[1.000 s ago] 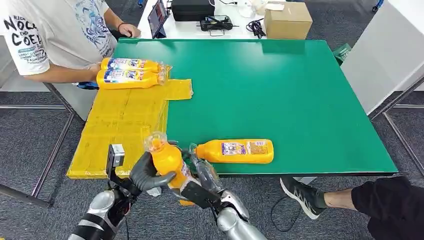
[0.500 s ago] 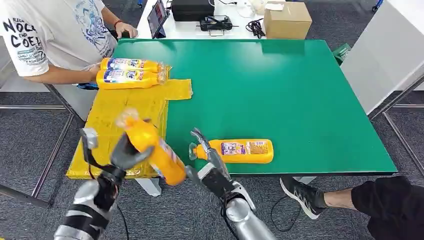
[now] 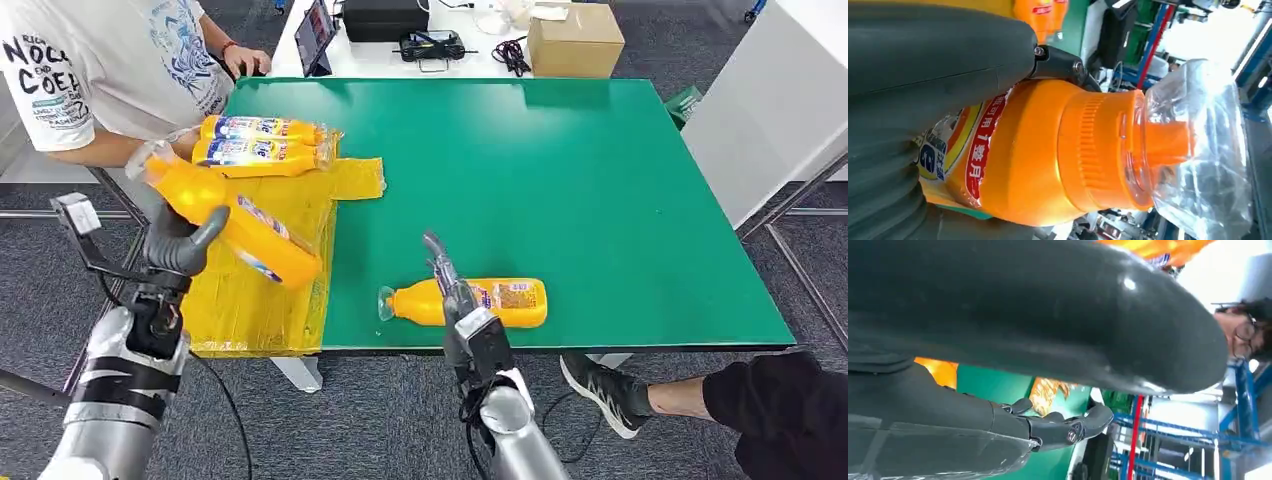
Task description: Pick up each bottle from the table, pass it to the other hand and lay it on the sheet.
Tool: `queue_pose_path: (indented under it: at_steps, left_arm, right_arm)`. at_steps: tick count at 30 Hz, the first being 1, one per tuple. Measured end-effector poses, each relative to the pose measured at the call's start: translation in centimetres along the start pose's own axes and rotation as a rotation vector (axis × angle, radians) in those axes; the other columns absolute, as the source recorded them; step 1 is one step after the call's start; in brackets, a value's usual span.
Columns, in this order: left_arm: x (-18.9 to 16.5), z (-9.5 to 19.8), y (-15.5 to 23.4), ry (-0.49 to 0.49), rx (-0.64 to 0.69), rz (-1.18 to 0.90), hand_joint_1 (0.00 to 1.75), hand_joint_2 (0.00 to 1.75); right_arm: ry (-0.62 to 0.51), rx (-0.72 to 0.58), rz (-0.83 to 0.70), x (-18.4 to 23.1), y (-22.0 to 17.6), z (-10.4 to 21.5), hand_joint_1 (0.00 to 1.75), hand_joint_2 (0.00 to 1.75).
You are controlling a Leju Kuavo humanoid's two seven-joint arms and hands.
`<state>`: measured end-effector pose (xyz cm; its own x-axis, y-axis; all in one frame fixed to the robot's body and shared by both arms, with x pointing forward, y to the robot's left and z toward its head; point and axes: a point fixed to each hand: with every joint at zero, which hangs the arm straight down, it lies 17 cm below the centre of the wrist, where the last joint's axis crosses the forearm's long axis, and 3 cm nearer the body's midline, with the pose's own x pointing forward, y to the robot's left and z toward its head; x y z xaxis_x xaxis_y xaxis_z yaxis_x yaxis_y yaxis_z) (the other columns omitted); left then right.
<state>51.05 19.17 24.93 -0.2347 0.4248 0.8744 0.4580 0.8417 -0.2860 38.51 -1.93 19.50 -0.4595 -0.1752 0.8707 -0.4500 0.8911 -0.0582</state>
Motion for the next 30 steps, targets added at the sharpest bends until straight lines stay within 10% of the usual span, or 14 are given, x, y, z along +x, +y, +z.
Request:
queue_pose_path:
  at_steps: [6,12,21,30]
  left_arm:
    - [0.7,-1.3,1.3,-0.016,0.059,-0.185,1.75,1.75]
    - [0.1,-2.9,2.4,-0.031,0.137,-1.109,1.75,1.75]
    - [-6.5,-4.6,-0.1,0.028,-0.255,-1.810,1.75,1.75]
    - [-12.6,-2.7,3.2,0.273,-0.617,-1.827,1.75,1.75]
  right_arm:
    - [-0.026,-0.053,0.017,0.7,-1.5,-0.1,0.00,0.00]
    - [-0.168,-0.179,0.094,5.5,-4.0,-1.0,0.00,0.00]
    - [-0.370,-0.233,0.114,13.6,-5.1,-2.0,0.00,0.00]
    - [-0.369,-0.178,0.079,13.9,-3.4,-2.2,0.00,0.00]
